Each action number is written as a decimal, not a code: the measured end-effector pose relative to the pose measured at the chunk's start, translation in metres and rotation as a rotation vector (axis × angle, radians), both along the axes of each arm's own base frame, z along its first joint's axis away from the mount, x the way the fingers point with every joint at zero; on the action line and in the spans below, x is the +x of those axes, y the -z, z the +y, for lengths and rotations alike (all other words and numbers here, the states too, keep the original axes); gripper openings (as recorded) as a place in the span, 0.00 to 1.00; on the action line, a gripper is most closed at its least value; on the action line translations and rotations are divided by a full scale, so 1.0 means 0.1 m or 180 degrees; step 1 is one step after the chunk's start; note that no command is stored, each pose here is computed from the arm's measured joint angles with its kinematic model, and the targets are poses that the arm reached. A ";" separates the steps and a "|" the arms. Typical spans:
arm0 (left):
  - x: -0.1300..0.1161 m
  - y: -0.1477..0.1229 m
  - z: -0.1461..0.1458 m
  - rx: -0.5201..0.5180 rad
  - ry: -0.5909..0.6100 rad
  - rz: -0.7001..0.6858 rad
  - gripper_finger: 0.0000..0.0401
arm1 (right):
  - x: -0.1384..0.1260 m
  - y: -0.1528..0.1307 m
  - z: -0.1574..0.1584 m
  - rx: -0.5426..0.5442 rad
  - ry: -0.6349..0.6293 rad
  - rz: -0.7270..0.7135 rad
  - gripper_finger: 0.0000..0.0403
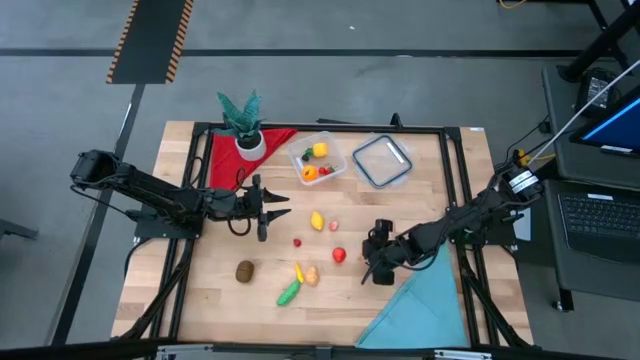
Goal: Pick and placing Produce into tupperware
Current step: Put the orange pumpkin into the transparent container
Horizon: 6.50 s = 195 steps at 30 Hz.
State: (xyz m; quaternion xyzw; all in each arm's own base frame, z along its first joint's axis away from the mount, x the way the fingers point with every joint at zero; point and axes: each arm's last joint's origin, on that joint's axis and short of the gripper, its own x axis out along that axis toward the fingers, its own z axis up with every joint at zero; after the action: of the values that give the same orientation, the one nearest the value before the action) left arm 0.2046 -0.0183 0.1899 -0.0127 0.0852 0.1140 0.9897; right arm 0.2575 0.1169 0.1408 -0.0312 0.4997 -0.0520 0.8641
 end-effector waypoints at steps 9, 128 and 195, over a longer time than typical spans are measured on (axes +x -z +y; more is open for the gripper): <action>0.00 0.00 0.00 0.0001 0.0001 0.0000 0.35 | -0.01 0.02 -0.04 0.0470 -0.0065 0.0301 0.81; -0.01 0.03 0.00 -0.0006 0.0041 0.0095 0.35 | -0.39 -0.36 -1.17 0.0102 0.0248 -0.2942 0.61; -0.02 0.09 0.00 0.0021 0.0038 0.0298 0.35 | 1.01 -0.93 -3.04 0.0097 0.0571 -0.1252 0.61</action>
State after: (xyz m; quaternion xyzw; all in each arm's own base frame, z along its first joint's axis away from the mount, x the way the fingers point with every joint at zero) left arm 0.2025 -0.0185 0.1810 -0.0036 0.1311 0.1089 0.9854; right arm 0.3586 -0.1874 0.2342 0.0373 0.3229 -0.1263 0.9372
